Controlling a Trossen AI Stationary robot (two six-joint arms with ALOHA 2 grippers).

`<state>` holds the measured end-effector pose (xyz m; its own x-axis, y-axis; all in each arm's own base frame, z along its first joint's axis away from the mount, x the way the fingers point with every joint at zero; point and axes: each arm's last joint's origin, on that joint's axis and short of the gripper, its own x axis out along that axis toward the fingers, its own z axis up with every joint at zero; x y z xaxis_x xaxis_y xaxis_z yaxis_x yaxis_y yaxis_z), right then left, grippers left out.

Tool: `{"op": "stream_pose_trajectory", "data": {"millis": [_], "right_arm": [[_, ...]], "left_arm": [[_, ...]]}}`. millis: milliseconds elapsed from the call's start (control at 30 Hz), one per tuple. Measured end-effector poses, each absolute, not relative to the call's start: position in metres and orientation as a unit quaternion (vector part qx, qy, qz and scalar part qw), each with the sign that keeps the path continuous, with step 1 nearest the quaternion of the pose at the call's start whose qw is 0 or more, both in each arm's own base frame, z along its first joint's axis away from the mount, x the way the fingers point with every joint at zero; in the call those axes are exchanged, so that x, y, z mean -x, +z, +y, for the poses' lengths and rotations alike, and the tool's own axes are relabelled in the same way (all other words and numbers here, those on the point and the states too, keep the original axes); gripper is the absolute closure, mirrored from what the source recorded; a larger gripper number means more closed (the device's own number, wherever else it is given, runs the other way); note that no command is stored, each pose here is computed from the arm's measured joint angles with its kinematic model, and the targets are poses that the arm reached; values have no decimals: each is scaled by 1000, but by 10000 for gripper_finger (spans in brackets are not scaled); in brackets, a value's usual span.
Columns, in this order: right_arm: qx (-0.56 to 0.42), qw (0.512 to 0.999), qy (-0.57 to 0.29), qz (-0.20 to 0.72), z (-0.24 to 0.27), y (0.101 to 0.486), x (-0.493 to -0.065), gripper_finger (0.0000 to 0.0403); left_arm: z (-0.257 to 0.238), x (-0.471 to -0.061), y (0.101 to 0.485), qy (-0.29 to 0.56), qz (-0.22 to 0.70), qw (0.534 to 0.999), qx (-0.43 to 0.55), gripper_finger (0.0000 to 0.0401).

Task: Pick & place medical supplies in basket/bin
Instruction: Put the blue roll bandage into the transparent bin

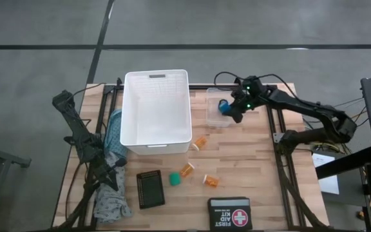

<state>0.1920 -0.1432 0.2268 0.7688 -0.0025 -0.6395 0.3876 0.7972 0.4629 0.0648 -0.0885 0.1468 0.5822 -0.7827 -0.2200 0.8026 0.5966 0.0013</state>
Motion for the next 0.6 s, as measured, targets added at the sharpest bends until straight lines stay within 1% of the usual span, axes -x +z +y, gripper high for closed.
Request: {"op": "stream_pose_trajectory", "data": {"millis": [233, 400, 600], "right_arm": [[-307, 882, -106, 341, -146, 218, -200, 211], [-270, 893, -117, 340, -152, 234, -208, 211], [-229, 878, -125, 402, -161, 253, -222, 211]], "left_arm": [[-88, -65, 147, -446, 99, 888, -50, 391], [-88, -65, 147, -446, 99, 888, -50, 391], [-88, -65, 147, -446, 99, 888, -50, 391]]}}
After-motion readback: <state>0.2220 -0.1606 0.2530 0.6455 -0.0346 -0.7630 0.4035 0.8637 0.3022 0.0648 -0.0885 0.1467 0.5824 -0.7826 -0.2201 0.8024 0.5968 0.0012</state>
